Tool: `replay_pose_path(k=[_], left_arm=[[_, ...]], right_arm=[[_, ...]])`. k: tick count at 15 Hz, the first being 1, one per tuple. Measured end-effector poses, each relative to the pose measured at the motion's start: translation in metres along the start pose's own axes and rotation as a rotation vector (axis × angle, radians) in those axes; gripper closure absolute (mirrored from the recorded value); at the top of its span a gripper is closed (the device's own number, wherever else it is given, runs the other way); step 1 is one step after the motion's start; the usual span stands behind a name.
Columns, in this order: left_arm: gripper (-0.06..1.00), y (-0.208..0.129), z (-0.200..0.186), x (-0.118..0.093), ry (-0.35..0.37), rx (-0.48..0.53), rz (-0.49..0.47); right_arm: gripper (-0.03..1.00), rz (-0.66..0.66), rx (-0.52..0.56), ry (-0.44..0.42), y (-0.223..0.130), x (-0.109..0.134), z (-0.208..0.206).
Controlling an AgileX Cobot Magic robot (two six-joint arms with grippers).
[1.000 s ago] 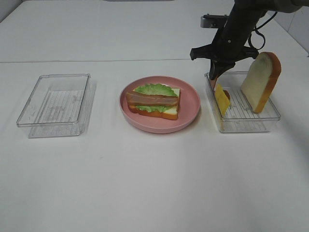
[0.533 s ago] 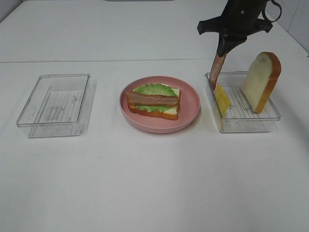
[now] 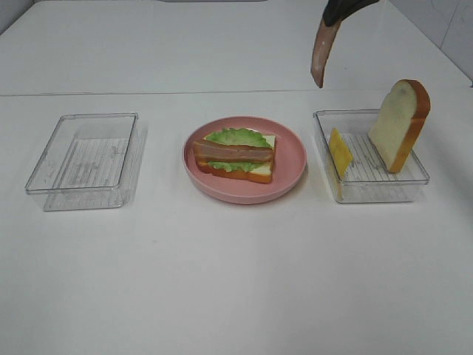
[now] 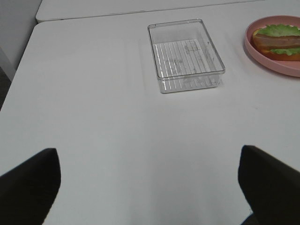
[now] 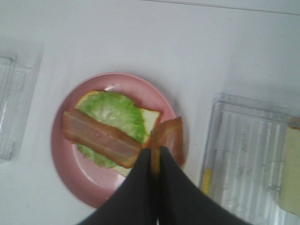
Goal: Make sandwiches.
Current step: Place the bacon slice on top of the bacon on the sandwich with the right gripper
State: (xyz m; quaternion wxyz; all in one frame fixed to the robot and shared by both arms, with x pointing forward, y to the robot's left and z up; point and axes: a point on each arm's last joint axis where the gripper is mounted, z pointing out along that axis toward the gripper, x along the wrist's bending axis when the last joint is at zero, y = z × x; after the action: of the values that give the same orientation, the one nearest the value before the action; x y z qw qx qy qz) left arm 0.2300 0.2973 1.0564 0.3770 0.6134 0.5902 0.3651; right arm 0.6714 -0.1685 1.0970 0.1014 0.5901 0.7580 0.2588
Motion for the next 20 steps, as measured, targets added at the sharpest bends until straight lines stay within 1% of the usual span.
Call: replay_pose_path(k=[1,2,3,4,5,6,7,9,10,12,13,14,18,20], left_arm=[[0.0,0.0,0.0,0.0,0.0,0.0,0.0],[0.0,0.0,0.0,0.0,0.0,0.0,0.0],[0.0,0.0,0.0,0.0,0.0,0.0,0.0],[0.0,0.0,0.0,0.0,0.0,0.0,0.0],[0.0,0.0,0.0,0.0,0.0,0.0,0.0],[0.0,0.0,0.0,0.0,0.0,0.0,0.0],[0.0,0.0,0.0,0.0,0.0,0.0,0.0],[0.0,0.0,0.0,0.0,0.0,0.0,0.0],[0.0,0.0,0.0,0.0,0.0,0.0,0.0],[0.0,0.0,0.0,0.0,0.0,0.0,0.0],[0.0,0.0,0.0,0.0,0.0,0.0,0.0],[0.0,0.0,0.0,0.0,0.0,0.0,0.0],[0.0,0.0,0.0,0.0,0.0,0.0,0.0],[0.0,0.0,0.0,0.0,0.0,0.0,0.0]], right_arm=[[0.95,-0.037,0.011,0.047,-0.003,0.026,0.005],[0.95,-0.061,0.019,0.076,-0.005,0.043,0.01],[0.95,-0.073,0.023,0.09,-0.007,0.052,0.013],[0.95,-0.099,0.053,0.132,-0.013,0.074,0.027],[0.95,-0.115,0.078,0.157,-0.018,0.089,0.038],[0.95,-0.131,0.095,0.172,-0.023,0.101,0.05],[0.95,-0.139,0.103,0.177,-0.026,0.106,0.056],[0.95,-0.17,0.142,0.204,-0.038,0.129,0.083],[0.95,-0.183,0.153,0.211,-0.042,0.134,0.093],[0.95,-0.181,0.17,0.207,-0.047,0.133,0.113],[0.95,-0.202,0.173,0.173,-0.05,0.129,0.129],[0.95,-0.211,0.174,0.159,-0.051,0.127,0.133],[0.95,-0.338,0.144,0.006,-0.055,0.11,0.165],[0.95,-0.36,0.135,-0.016,-0.055,0.108,0.171]])
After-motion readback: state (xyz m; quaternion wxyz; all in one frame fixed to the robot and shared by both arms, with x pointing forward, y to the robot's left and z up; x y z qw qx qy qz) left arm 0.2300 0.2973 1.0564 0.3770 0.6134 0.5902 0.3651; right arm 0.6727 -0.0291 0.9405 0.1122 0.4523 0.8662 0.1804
